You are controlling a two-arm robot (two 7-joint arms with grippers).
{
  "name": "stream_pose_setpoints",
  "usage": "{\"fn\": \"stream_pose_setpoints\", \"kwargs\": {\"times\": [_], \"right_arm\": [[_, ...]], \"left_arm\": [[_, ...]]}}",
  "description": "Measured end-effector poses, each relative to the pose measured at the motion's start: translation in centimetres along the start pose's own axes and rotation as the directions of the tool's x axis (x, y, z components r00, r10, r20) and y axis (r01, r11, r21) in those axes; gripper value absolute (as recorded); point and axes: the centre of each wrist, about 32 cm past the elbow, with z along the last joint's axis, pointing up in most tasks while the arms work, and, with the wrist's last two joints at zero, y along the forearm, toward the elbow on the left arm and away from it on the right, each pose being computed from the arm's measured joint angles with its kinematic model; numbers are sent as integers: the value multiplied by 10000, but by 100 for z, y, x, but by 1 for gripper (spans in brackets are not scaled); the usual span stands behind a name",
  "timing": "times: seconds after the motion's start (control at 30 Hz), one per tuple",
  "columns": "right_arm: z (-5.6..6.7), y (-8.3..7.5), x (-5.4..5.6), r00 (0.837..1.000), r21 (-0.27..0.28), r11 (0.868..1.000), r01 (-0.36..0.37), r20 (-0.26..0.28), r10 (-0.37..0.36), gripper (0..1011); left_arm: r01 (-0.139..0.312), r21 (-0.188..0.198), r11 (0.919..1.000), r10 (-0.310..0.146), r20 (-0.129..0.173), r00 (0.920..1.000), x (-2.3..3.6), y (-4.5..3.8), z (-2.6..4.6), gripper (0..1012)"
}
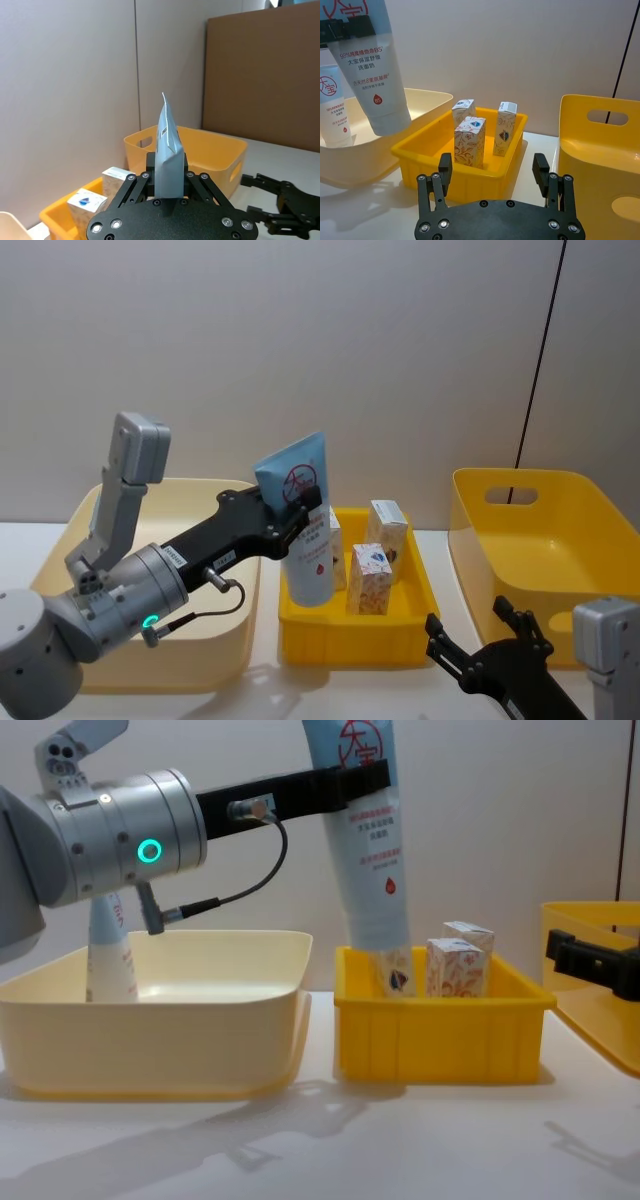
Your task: Bimanual collaborative sorting of washing and personal care products
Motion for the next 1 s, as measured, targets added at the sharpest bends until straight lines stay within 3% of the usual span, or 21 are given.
{"fn": "stream_pose_setpoints", "kwargs": {"times": [0.4, 0.73, 1.0], "right_arm": [[42, 62, -8, 9987, 111, 9987, -506, 112, 505, 1001], [148, 289, -81, 9864, 338, 9860, -1633, 228, 1626, 1001], [220, 471, -174, 9767, 385, 9768, -2105, 510, 2085, 1001]], "left_arm": [[-358, 106, 9993, 356, 242, 9991, 0, 4, -27, 227], [-496, 140, 9987, 491, 331, 9982, 1, 5, -37, 227], [-546, 153, 9984, 540, 365, 9979, 1, 7, -40, 229]]}}
